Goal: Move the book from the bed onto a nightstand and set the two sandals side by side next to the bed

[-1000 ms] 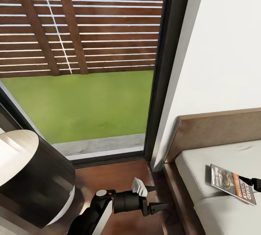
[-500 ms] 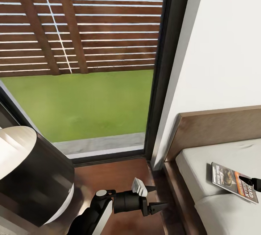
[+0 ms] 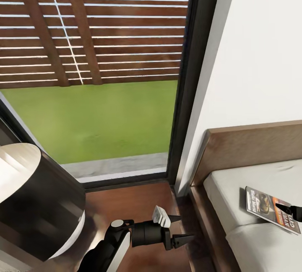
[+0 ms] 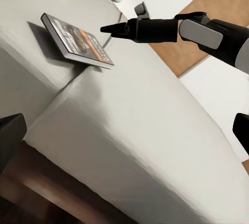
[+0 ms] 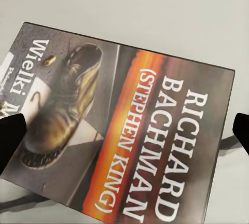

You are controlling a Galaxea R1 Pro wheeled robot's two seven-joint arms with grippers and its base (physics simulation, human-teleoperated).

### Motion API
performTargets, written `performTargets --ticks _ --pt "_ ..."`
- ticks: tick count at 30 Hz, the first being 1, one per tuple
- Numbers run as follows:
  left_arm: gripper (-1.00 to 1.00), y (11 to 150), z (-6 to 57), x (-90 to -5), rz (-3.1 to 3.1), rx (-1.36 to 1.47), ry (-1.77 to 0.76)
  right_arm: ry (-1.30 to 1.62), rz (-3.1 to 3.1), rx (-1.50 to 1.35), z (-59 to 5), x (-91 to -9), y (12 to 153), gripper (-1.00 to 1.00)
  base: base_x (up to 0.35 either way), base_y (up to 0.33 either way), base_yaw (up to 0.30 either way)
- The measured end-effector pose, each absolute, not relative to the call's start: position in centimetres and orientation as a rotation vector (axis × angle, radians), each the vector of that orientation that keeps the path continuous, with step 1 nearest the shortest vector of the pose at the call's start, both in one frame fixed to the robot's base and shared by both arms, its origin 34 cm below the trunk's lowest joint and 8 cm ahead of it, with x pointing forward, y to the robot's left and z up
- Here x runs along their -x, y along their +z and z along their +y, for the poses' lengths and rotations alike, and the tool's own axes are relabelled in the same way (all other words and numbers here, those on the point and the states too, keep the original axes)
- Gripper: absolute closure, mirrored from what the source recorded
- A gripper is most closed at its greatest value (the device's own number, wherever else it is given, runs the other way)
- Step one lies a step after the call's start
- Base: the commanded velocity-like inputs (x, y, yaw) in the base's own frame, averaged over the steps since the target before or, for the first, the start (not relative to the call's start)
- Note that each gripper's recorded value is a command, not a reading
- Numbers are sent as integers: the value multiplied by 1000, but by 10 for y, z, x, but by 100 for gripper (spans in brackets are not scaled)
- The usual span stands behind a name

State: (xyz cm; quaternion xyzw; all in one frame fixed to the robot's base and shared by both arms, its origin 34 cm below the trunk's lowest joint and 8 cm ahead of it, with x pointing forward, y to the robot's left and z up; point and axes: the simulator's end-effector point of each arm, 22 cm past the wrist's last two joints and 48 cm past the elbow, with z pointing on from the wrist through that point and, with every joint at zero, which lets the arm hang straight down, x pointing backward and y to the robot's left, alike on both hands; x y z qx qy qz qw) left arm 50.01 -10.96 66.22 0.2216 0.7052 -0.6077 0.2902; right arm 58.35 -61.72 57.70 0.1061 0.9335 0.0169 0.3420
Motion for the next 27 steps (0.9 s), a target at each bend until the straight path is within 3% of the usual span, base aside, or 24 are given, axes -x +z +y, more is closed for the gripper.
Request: performTargets --ticks 27 --pt "-100 650 -110 -498 1881 -591 -1621 67 2425 -267 -613 -582 565 -100 0 0 0"
